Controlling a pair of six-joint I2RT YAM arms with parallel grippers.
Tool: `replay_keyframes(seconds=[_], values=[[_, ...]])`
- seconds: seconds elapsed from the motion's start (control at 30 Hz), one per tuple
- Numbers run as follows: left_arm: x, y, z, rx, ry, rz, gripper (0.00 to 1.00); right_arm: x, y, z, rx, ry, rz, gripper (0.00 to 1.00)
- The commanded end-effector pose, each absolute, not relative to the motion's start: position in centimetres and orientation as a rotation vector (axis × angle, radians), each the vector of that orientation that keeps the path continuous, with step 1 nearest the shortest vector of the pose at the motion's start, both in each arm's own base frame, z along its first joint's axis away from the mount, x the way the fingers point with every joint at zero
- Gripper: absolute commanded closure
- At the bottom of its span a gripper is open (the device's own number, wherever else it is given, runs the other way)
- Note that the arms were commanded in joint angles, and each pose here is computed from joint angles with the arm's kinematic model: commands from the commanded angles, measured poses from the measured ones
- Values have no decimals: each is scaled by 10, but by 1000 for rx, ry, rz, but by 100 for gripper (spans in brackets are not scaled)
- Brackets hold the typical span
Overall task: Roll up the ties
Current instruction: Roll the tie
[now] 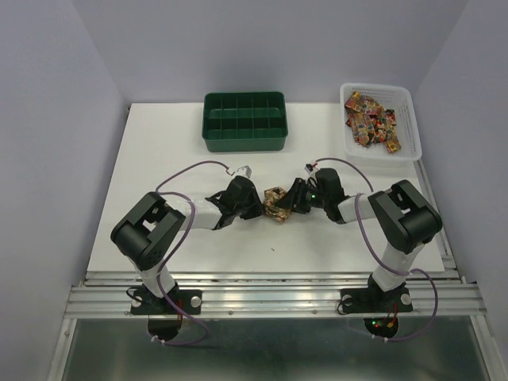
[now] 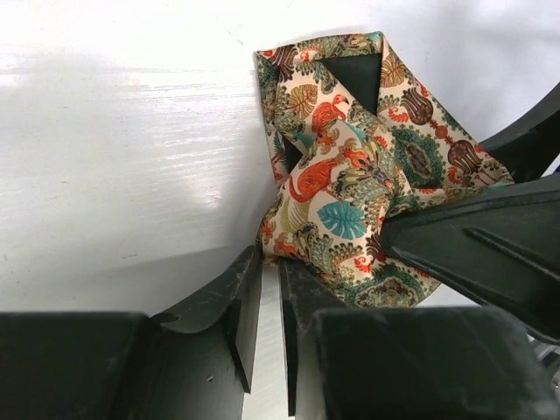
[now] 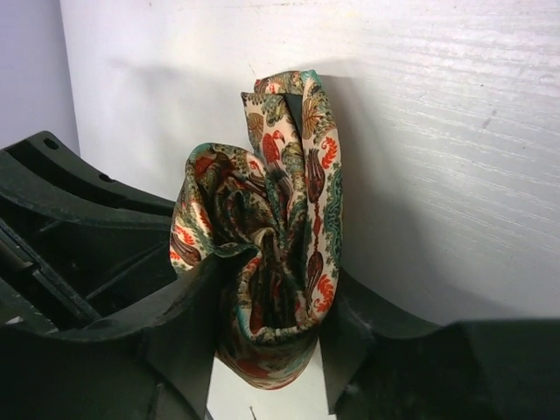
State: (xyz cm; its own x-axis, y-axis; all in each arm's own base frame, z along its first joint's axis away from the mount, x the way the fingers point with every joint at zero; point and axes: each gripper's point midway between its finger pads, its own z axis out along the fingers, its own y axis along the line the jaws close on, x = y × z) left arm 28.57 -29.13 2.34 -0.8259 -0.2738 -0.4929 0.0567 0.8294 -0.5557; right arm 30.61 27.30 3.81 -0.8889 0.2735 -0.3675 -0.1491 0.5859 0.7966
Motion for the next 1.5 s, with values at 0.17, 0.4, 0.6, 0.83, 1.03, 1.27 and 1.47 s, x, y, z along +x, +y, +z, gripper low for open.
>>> replay_keyframes(seconds=[0.17,0.4,0.6,0.83,1.03,1.27,1.47], values=[[290,-292,23,-176,2420,-747,74,277,277,31,75,2390,1334,99],[286,-290,26,-182,2417,-767,73,281,277,36,73,2363,1311,92],[283,-287,22,-216,2424,-761,73,279,276,30,96,2402,1304,53],[285,-285,19,-275,2421,-734,74,291,268,37,112,2378,1193,40],[284,-286,20,-261,2423,-730,74,307,234,40,193,2389,891,36],[280,-292,26,-208,2414,-731,74,319,219,72,190,2300,787,35],[278,-293,31,-196,2406,-741,74,318,224,91,79,2248,818,35]])
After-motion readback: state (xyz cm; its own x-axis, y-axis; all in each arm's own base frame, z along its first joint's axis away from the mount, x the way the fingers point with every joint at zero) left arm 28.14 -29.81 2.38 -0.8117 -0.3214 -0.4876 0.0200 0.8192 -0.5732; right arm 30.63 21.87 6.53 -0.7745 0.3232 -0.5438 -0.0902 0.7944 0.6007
